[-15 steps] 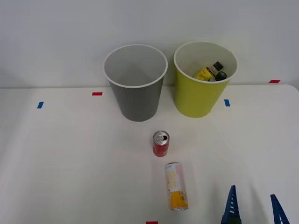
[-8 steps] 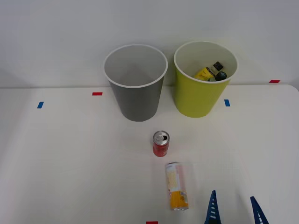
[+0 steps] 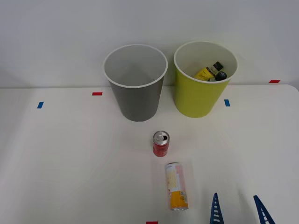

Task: Put cans in the gray bin, plastic bottles in the light green bin

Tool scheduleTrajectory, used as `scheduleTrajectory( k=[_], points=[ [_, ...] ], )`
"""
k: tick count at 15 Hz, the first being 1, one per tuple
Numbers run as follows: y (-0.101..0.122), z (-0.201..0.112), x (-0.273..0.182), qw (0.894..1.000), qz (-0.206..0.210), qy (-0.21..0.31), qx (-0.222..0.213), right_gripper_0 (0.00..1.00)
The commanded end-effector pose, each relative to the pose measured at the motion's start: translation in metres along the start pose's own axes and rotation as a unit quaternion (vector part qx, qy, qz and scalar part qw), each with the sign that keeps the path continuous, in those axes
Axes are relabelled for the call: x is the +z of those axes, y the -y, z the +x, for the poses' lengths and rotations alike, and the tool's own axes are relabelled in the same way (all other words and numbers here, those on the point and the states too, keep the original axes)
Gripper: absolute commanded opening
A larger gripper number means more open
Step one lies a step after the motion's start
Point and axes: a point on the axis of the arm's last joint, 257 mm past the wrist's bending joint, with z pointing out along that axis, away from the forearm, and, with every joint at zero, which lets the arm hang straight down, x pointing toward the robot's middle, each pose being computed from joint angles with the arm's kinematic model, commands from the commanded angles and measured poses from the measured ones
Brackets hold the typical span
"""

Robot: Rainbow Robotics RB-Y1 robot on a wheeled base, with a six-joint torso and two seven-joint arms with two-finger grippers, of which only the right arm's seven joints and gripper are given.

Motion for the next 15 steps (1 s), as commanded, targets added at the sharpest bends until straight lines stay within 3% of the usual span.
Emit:
scheduleTrajectory(
  k=[1,15],
  points=[
    [0.0110,0.0014,-0.0077,1.000,0.005,-0.007,-0.012,1.00],
    [0.0143,-0.0055,-0.0067,1.000,-0.002,0.005,-0.024,1.00]
  ],
)
